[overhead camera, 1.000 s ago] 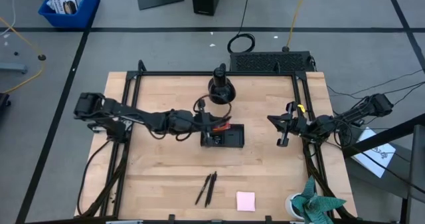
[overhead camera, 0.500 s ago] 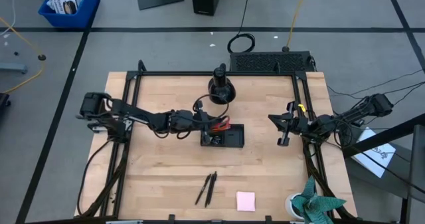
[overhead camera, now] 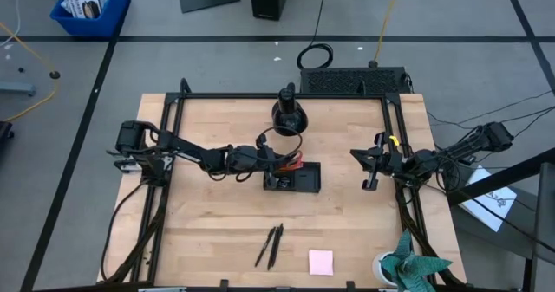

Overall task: Pick and place office supplies into organizer
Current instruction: Put the black pen into the black desk organizer

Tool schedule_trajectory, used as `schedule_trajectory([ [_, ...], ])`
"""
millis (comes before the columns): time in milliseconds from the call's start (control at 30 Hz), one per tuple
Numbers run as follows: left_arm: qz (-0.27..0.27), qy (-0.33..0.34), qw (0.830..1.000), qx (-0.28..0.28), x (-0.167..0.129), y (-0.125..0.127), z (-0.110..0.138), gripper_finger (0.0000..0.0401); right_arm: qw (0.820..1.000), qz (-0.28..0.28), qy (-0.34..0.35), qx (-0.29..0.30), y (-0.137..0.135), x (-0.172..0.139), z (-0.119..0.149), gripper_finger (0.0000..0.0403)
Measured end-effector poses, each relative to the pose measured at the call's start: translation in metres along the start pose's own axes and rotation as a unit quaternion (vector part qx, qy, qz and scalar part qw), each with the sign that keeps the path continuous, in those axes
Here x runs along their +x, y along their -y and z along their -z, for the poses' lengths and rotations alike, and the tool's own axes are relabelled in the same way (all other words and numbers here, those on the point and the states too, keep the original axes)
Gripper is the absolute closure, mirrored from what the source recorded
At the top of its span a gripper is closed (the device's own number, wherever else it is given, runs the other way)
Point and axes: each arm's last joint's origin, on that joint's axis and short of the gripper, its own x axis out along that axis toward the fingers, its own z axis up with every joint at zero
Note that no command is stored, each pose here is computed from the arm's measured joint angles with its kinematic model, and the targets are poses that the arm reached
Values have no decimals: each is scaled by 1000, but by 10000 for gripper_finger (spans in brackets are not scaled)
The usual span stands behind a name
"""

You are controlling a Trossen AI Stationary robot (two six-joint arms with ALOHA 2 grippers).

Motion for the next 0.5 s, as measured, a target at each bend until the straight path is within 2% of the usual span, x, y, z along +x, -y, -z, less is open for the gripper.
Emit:
schedule_trajectory([
  [167, 0, 0, 1000, -12, 0, 0, 0, 364, 1000, 0, 0, -3, 0, 0, 0, 394],
  [500, 0, 4, 1000, -21, -1, 0, -2, 285, 1000, 0, 0, -5, 0, 0, 0, 394],
])
